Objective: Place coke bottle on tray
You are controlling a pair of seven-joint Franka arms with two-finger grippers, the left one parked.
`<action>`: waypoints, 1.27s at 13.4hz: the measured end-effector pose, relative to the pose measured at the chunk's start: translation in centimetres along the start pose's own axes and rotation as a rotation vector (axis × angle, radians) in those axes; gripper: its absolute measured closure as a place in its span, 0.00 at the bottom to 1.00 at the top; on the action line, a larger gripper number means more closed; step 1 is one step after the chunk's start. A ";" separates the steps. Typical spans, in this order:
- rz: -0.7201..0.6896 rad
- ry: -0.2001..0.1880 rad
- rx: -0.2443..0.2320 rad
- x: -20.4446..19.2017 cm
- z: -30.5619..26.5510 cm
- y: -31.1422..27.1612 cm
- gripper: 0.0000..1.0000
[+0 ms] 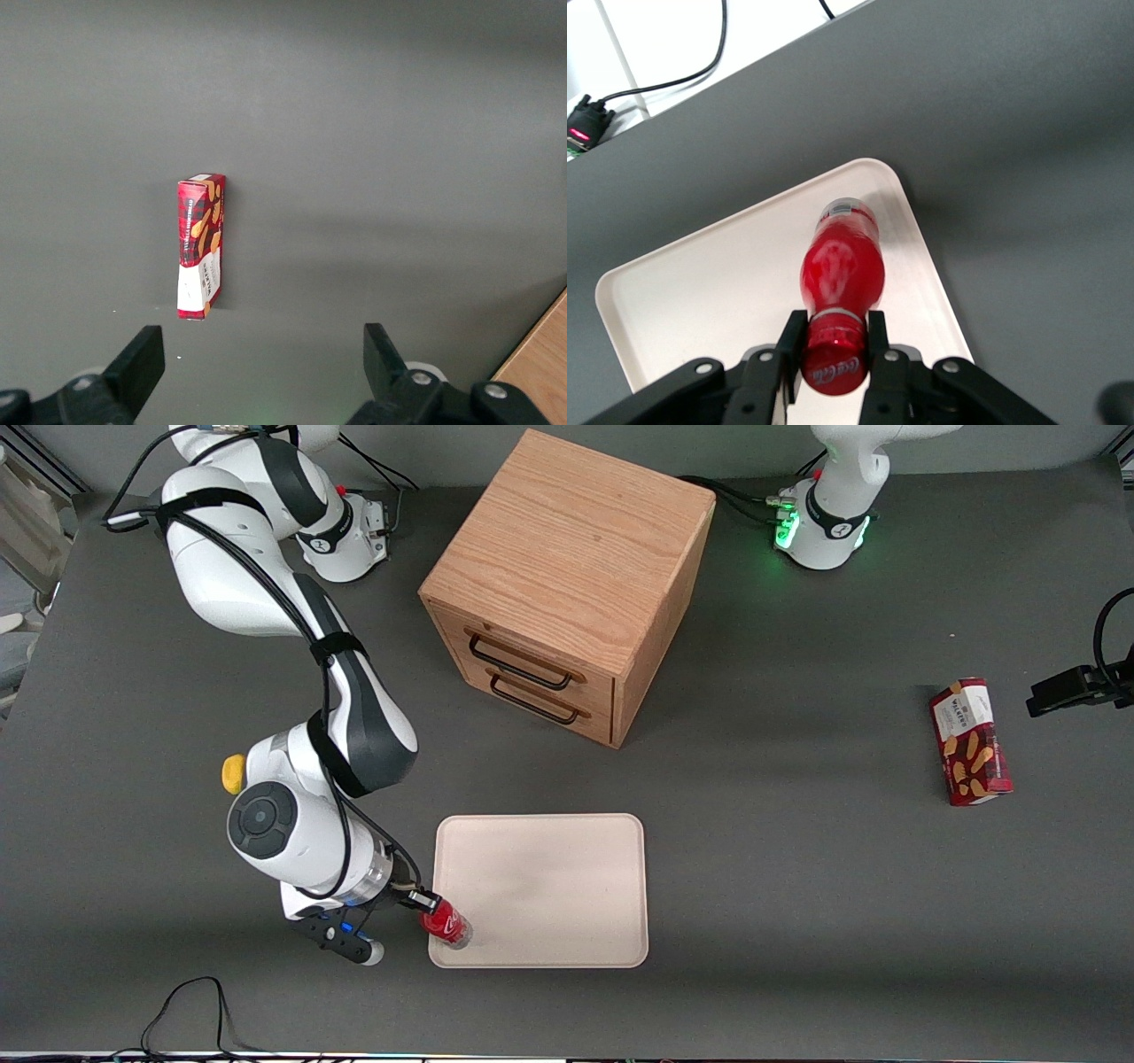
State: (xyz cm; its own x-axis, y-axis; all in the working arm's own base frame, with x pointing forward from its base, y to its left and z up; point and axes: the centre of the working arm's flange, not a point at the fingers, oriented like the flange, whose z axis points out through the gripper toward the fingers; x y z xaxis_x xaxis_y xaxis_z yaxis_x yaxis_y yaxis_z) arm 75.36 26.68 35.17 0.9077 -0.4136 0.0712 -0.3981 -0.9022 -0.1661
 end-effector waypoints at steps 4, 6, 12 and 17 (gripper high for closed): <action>0.004 -0.007 -0.020 -0.3 1.6 0.0 0.69; 0.019 -0.010 -0.024 -0.3 2.0 0.1 0.69; 0.030 0.004 -0.021 -0.2 2.1 0.1 0.45; 0.046 0.006 -0.023 -0.2 2.2 0.1 0.00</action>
State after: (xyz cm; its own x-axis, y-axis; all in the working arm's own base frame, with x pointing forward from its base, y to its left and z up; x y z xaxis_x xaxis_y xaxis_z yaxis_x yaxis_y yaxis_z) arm 75.47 26.96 32.95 0.8878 -0.4549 0.0697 -0.4420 -0.8849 -0.1468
